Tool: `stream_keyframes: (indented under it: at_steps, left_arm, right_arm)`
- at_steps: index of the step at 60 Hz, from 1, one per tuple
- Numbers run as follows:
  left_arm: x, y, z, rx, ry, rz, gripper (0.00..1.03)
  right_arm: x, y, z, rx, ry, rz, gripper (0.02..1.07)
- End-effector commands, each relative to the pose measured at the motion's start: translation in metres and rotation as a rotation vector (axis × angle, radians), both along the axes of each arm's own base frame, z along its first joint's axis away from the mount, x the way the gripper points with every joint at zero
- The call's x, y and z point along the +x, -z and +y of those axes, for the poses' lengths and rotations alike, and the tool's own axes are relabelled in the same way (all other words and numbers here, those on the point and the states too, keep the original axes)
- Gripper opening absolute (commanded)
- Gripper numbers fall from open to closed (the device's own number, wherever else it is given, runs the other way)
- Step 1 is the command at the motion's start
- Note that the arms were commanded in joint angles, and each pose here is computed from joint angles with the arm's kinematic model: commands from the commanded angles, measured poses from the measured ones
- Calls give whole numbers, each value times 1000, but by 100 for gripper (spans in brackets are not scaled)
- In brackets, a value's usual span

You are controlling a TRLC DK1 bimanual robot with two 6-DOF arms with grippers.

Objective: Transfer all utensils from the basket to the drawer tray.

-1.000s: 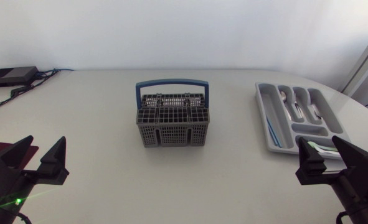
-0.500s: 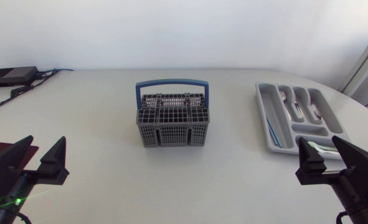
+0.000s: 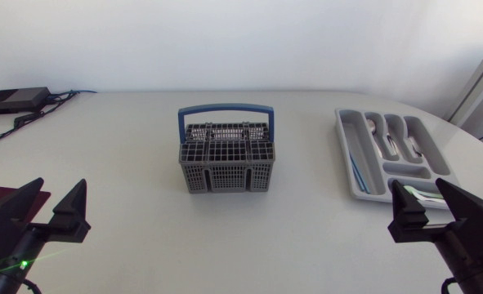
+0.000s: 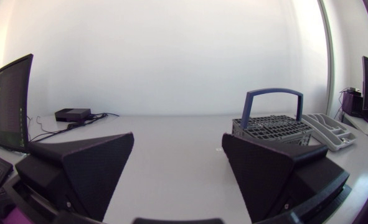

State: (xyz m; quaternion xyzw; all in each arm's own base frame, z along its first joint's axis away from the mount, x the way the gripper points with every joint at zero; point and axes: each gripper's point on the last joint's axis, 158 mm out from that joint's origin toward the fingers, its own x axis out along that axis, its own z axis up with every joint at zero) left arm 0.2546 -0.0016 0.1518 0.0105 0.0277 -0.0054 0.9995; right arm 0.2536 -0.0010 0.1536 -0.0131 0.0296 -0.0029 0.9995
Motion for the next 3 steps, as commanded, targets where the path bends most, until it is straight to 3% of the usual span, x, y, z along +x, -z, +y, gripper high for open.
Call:
stream_keyframes:
  at_steps: [1,3]
  left_arm:
    - [1,20,-1,-21,2,42,99]
    - [1,20,-1,-21,2,42,99]
  right_arm:
    - [1,4,-1,26,5,-2,102]
    - [1,4,-1,26,5,-2,102]
